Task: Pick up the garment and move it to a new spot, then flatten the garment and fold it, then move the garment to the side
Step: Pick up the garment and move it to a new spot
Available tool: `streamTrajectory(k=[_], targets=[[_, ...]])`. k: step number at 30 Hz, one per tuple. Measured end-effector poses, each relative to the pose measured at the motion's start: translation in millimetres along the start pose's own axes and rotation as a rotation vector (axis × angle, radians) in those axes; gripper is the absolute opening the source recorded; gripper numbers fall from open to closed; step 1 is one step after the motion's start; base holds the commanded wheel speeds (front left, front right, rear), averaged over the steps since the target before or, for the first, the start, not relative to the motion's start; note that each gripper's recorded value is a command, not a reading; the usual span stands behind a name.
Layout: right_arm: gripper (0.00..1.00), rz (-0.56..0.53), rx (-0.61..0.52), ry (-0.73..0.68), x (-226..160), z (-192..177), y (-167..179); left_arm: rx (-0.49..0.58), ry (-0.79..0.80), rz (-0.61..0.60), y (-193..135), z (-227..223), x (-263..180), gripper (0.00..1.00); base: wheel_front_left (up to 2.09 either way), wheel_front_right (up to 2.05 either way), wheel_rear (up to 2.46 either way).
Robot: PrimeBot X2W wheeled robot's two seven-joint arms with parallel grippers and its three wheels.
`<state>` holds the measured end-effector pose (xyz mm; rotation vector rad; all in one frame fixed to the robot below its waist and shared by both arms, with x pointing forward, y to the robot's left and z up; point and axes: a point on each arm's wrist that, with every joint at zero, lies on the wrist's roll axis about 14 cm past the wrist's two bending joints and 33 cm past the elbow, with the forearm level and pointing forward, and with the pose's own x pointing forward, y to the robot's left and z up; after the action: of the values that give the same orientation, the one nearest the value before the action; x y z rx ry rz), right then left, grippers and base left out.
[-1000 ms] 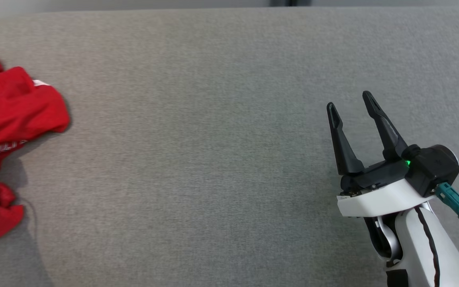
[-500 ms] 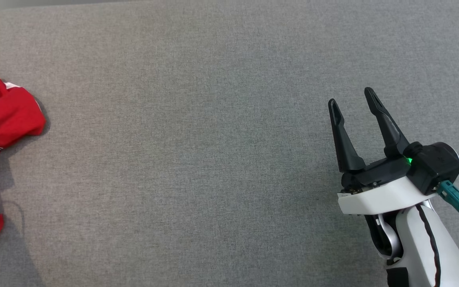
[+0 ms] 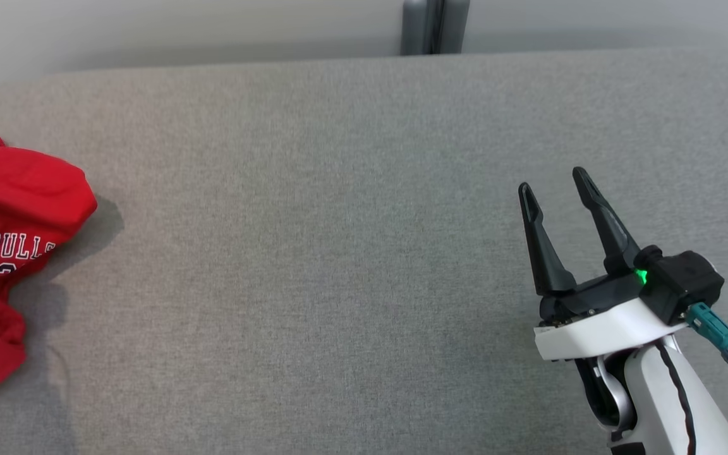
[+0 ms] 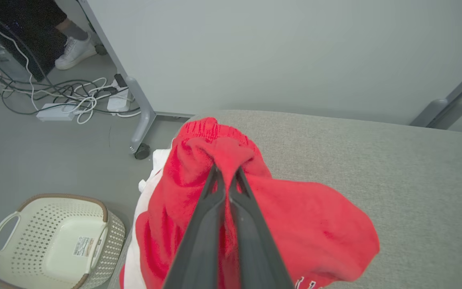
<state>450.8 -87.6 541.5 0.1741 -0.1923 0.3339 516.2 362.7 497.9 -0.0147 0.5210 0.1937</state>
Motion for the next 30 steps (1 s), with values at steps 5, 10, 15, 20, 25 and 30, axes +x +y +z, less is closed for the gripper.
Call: streamTrajectory(k=[5,10,15,20,25,30], targets=[[1.00,-0.016,0.001,-0.045,-11.8,22.4,0.0,0.139,-0.121,-0.074,-29.0,45.3,-21.1,0.00,0.00,0.00,0.00],[1.00,-0.051,-0.011,-0.073,-26.9,38.2,-7.5,0.265,-0.295,-0.183,-80.3,102.0,-46.6,0.00,0.00,0.00,0.00],[1.00,-0.090,-0.026,-0.088,-43.0,48.1,-16.5,0.333,-0.413,-0.344,-151.0,130.2,-75.5,0.00,0.00,0.00,0.00],[1.00,-0.135,-0.037,-0.109,-57.6,59.1,-28.1,0.382,-0.458,-0.501,-212.4,132.4,-101.0,0.00,0.00,0.00,0.00],[1.00,-0.174,-0.042,-0.121,-68.8,64.8,-38.3,0.399,-0.425,-0.650,-263.7,108.8,-116.7,0.00,0.00,0.00,0.00],[1.00,-0.223,-0.038,-0.118,-81.4,65.1,-51.1,0.425,-0.359,-0.814,-319.9,62.2,-132.8,0.00,0.00,0.00,0.00]])
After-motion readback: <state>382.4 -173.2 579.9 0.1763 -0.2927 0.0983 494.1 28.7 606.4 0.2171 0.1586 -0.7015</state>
